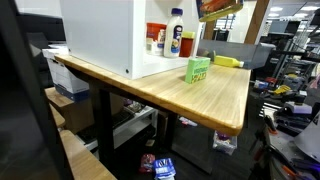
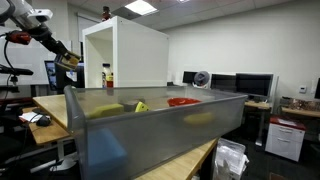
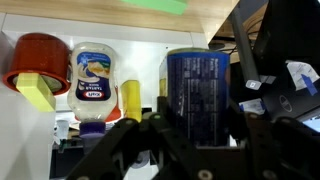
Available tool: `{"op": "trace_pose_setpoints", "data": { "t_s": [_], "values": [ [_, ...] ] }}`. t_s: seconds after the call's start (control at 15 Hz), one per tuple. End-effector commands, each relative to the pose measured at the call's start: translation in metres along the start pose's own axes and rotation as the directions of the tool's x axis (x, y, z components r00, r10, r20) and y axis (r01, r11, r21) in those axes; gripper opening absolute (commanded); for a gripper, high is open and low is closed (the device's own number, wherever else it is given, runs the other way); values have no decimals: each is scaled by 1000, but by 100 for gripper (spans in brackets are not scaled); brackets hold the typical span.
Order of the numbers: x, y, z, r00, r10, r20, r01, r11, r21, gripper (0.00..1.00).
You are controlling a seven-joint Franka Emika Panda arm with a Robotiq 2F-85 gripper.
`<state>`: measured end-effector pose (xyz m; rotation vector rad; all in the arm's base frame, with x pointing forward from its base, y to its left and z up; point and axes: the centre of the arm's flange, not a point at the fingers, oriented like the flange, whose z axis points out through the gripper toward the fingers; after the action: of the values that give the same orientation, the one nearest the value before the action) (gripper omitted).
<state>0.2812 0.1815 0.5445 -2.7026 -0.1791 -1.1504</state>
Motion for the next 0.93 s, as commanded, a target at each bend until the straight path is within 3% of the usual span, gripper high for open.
{"op": "trace_pose_setpoints", "data": {
  "t_s": [0.0,0.33,0.6,0.87],
  "values": [
    [-1,0,-7,1000,4,-17,-5,1000,-24,30],
    [-2,0,-7,1000,-6,-8,6,1000,-28,30],
    [-10,1,-7,992,-17,123,20,1000,-24,30],
    [-15,2,-6,983,-26,183,33,999,-35,30]
  ]
}}
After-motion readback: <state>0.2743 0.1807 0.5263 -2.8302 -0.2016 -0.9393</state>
